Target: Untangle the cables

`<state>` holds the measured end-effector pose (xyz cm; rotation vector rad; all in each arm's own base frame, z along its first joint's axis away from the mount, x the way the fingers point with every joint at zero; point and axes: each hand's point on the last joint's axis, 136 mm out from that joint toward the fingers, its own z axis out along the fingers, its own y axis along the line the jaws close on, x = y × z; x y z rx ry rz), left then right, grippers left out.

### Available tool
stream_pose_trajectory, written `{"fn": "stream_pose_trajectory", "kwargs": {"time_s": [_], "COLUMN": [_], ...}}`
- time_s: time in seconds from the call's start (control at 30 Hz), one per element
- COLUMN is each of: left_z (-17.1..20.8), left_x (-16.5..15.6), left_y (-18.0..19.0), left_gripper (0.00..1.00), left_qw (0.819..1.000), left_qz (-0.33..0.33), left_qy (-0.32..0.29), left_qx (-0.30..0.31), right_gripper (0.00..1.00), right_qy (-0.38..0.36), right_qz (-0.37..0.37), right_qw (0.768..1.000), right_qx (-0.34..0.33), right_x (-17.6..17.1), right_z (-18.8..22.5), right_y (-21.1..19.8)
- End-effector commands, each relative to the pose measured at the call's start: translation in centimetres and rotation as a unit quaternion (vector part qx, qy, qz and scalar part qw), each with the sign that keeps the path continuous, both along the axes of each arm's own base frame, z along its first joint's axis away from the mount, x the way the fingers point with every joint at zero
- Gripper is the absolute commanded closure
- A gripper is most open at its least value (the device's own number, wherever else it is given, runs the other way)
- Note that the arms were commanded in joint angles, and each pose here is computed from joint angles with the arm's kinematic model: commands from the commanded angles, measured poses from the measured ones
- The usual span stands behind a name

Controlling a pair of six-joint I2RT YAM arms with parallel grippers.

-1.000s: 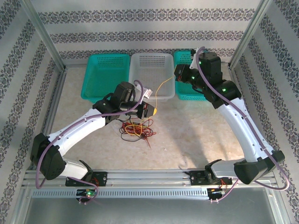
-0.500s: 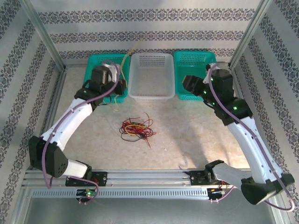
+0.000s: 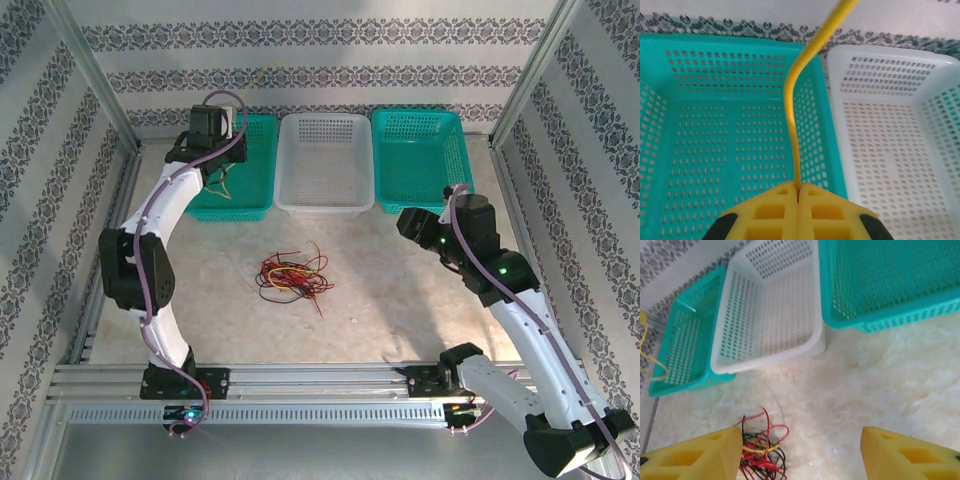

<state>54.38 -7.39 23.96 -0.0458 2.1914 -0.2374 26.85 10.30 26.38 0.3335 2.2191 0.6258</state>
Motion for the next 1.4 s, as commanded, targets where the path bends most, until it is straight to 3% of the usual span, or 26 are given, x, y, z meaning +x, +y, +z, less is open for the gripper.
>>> {"fn": "stream_pose_trajectory", "kwargs": {"time_s": [0.0, 0.13, 0.2, 0.27, 0.4, 0.63, 0.83, 0.93, 1.03, 1.27, 1.37], "left_z": [0.6, -2.7, -4.1, -5.0, -4.5, 2.1, 4.5, 2.5, 0.2, -6.8, -8.9], "left_x": [2.2, 3.4, 3.6, 3.5, 3.2, 0.6, -5.3, -9.5, -14.7, -27.0, -29.8], "left_y": [0.7, 1.5, 1.8, 2.2, 3.5, 3.7, 1.3, -1.0, -3.9, -9.1, -9.5], "left_gripper": [1.00, 0.99, 0.74, 0.55, 0.41, 0.40, 0.42, 0.50, 0.52, 0.61, 0.64], "left_qw": [0.999, 0.998, 0.997, 0.997, 0.995, 0.994, 0.990, 0.985, 0.978, 0.956, 0.950], "left_qz": [-0.003, 0.011, 0.022, 0.038, 0.079, 0.110, 0.082, 0.040, -0.018, -0.113, -0.118], "left_qy": [-0.015, 0.025, 0.041, 0.050, 0.045, -0.007, -0.003, 0.049, 0.093, 0.203, 0.236], "left_qx": [0.037, 0.059, 0.054, 0.049, 0.046, -0.010, -0.114, -0.162, -0.188, -0.177, -0.167], "right_gripper": [0.36, 0.37, 0.37, 0.37, 0.38, 0.38, 0.39, 0.39, 0.39, 0.42, 0.44], "right_qy": [0.001, 0.007, 0.009, 0.010, 0.009, 0.008, 0.025, 0.040, 0.055, 0.099, 0.124], "right_qz": [0.007, 0.009, 0.010, 0.012, 0.015, 0.022, 0.053, 0.089, 0.129, 0.192, 0.189], "right_qw": [1.000, 1.000, 1.000, 1.000, 1.000, 1.000, 0.997, 0.993, 0.988, 0.973, 0.971], "right_qx": [0.021, 0.016, 0.015, 0.015, 0.015, 0.011, -0.046, -0.063, -0.065, -0.075, -0.081], "right_x": [-0.4, -0.1, 0.1, 0.3, 0.5, 0.4, 0.1, 0.0, -0.3, -1.2, -1.0], "right_z": [-0.1, -0.5, -0.6, -0.6, -0.5, -0.3, -1.6, -2.9, -4.5, -9.3, -11.2], "right_y": [0.7, 0.9, 1.0, 1.1, 1.4, 2.2, 4.7, 7.3, 10.4, 16.5, 17.4]}}
